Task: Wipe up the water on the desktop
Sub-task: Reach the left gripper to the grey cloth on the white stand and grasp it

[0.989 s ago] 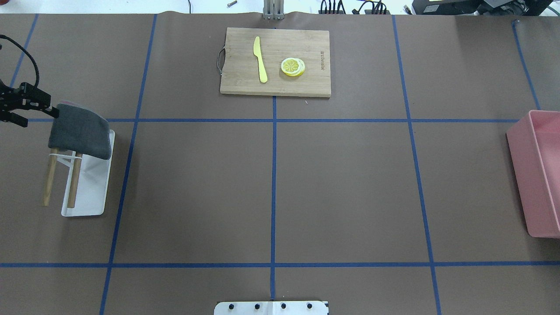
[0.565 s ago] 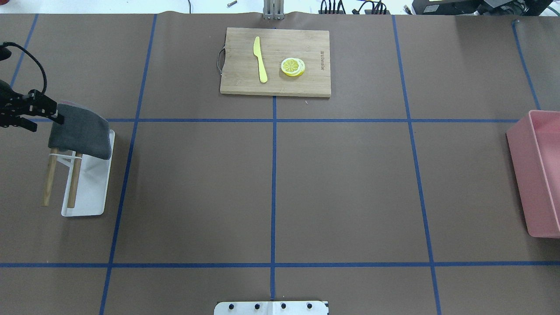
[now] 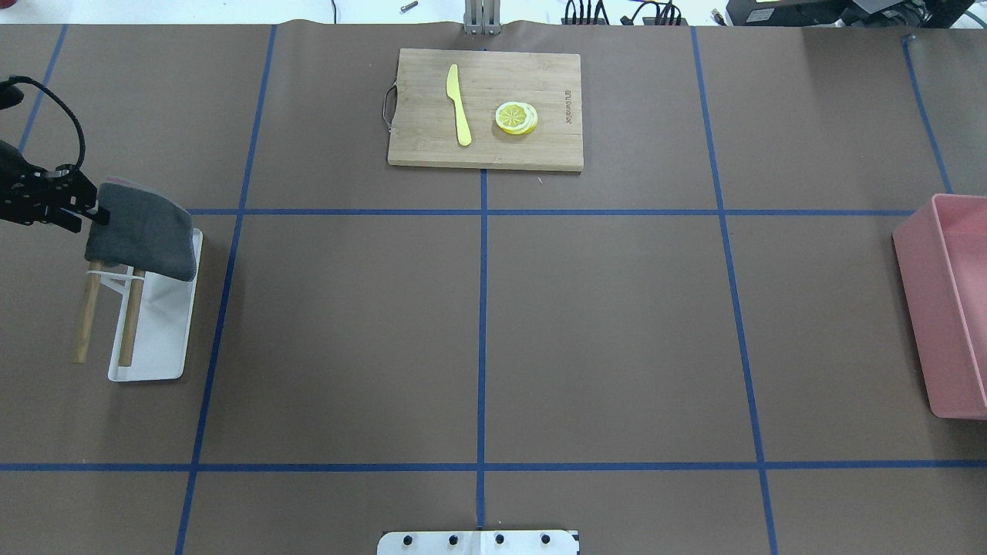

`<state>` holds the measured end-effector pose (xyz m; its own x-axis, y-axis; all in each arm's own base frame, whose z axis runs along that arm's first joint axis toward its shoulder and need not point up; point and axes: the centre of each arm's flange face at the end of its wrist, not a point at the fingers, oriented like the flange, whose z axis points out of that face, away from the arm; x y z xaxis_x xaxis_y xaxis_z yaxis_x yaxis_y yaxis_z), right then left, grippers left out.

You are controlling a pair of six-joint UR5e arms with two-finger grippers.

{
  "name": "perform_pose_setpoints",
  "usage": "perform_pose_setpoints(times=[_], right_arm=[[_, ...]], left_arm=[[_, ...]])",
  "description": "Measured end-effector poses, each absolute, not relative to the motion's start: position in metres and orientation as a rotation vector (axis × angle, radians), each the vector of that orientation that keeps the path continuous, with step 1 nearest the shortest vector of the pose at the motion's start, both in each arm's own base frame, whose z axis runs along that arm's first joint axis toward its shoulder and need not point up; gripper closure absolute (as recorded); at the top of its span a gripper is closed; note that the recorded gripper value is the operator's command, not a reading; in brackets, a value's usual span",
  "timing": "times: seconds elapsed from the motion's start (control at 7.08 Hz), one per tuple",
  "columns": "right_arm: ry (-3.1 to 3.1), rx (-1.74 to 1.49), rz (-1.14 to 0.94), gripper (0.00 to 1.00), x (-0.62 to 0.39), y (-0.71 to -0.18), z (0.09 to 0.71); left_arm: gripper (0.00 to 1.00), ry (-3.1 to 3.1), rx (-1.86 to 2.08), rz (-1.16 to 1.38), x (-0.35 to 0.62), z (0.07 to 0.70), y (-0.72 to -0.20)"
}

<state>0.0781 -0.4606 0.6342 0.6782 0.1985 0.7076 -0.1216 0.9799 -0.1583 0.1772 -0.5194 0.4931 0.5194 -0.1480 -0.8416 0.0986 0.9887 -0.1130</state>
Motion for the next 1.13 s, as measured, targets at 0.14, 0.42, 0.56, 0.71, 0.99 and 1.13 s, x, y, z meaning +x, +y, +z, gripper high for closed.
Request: perform_pose_setpoints(times=[0.14,0.42,0.56,0.71,0.99,1.13], right_arm=[[-0.806,-0.101,0.18,0.0,0.0781,-0.4606,0.6342],[-0.806,-0.101,0.18,0.0,0.0781,-0.4607,0.634],[-0.807,-0.101,0.18,0.0,0.0781,-0.4607,0.634],[-0.807,-0.101,0.18,0.0,0.0781,-0.4607,0.6339],[-0.807,-0.1,0.18,0.0,0.0781,-0.4607,0.6339],[-0.807,-0.098,0.179,0.0,0.0781,-0.4614,0.6332]], left_arm=[[0.49,1.013,-0.054,-0.147,0.1778,0.4933,-0.5194],[0.72,1.014,-0.054,-0.143,0.1798,0.493,-0.519],[0.92,1.014,-0.056,-0.141,0.1811,0.4931,-0.5184],[1.0,1.014,-0.057,-0.139,0.1818,0.4932,-0.5181],[1.0,1.016,-0.058,-0.138,0.1822,0.4925,-0.5177],[1.0,1.02,-0.059,-0.135,0.1823,0.4911,-0.5169]])
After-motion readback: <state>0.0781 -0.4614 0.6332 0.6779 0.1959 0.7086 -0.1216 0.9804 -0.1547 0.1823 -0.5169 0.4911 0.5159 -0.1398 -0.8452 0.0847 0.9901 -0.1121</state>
